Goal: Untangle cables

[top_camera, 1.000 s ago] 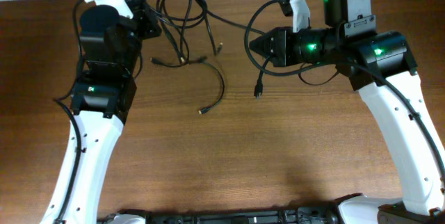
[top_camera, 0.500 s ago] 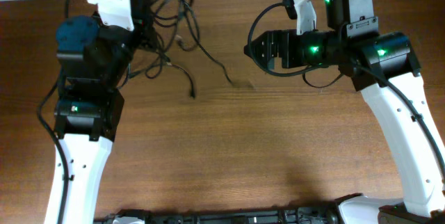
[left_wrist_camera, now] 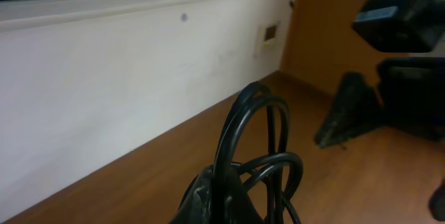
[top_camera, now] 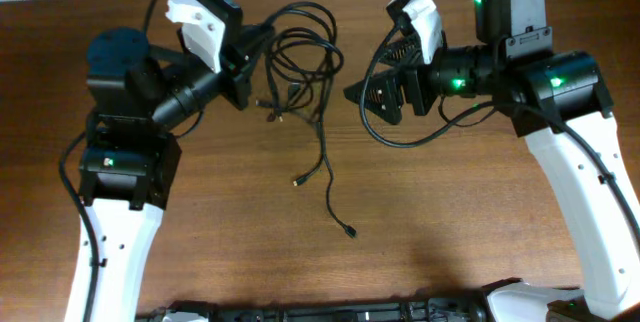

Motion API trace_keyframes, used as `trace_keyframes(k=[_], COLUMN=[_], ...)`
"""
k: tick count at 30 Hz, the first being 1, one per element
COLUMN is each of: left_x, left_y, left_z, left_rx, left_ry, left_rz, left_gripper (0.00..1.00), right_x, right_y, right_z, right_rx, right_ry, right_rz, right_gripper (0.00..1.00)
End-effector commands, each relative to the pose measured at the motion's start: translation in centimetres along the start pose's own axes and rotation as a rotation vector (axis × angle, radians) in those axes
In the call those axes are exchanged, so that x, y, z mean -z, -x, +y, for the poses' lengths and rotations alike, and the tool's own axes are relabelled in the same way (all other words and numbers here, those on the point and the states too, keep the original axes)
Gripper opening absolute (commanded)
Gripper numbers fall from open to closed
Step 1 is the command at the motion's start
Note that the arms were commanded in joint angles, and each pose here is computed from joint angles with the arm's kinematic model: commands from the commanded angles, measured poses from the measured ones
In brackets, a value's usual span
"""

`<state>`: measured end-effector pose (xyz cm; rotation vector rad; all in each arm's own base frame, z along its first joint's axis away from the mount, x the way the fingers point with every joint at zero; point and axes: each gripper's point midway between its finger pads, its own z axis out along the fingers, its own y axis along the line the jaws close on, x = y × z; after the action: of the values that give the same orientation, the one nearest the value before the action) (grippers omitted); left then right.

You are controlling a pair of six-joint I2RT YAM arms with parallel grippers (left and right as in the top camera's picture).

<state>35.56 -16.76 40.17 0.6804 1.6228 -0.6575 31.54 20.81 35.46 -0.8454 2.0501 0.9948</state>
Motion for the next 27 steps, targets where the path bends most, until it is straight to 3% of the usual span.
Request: trace_keyframes(k=[1,3,5,7,9,10,17,23,27], left_x=[0.0,-0.3,-0.4,-0.6,-0.7,-0.7,-0.7,1.6,3.0], left_y=[1.9,2.8,3.4,3.7,3.6,3.6,2.3,-2.3,-4.2], left_z=[-3.7,-5.0,-5.7,-5.3,-4.3,-3.7,-2.1,4.2,5.9], left_rx=[-0.063,-0.094,-0.114,-0.107,-0.066,-0.059,0.013,0.130,0.140], left_ry=[-0.105,-0.138,-0.153,-0.119,-0.063,-0.031,0.058,0.472,0.603], left_rz=[-0.049,-0.085,-0.111,-0.118,-0.112,-0.109,-0.058,0.112,0.188], left_gripper=[0.00,0.00,0.00,0.00,0.00,0.00,0.00,0.00,0.00], right_x=[0.8,0.8,0.8,0.8,0.8,0.8,0.8,0.8,0.8], right_y=[0.6,0.6,0.6,0.6,0.6,0.5,-0.2,-0.7,-0.7], right_z=[1.0,1.0,0.9,0.8,0.7,0.4,0.3,-0.4,-0.4], right_rx=[0.088,0.088,0.088,0.087,0.087,0.084,0.057,0.041,0.042], right_ry=[0.022,0.021,0.013,0.011,0.003,-0.016,-0.022,-0.060,-0.060], right_rz=[-0.028,-0.028,-0.026,-0.025,-0.024,-0.018,0.008,0.027,0.026], right_gripper=[0.98,0.97,0.84,0.56,0.18,0.13,0.04,0.04,0.04])
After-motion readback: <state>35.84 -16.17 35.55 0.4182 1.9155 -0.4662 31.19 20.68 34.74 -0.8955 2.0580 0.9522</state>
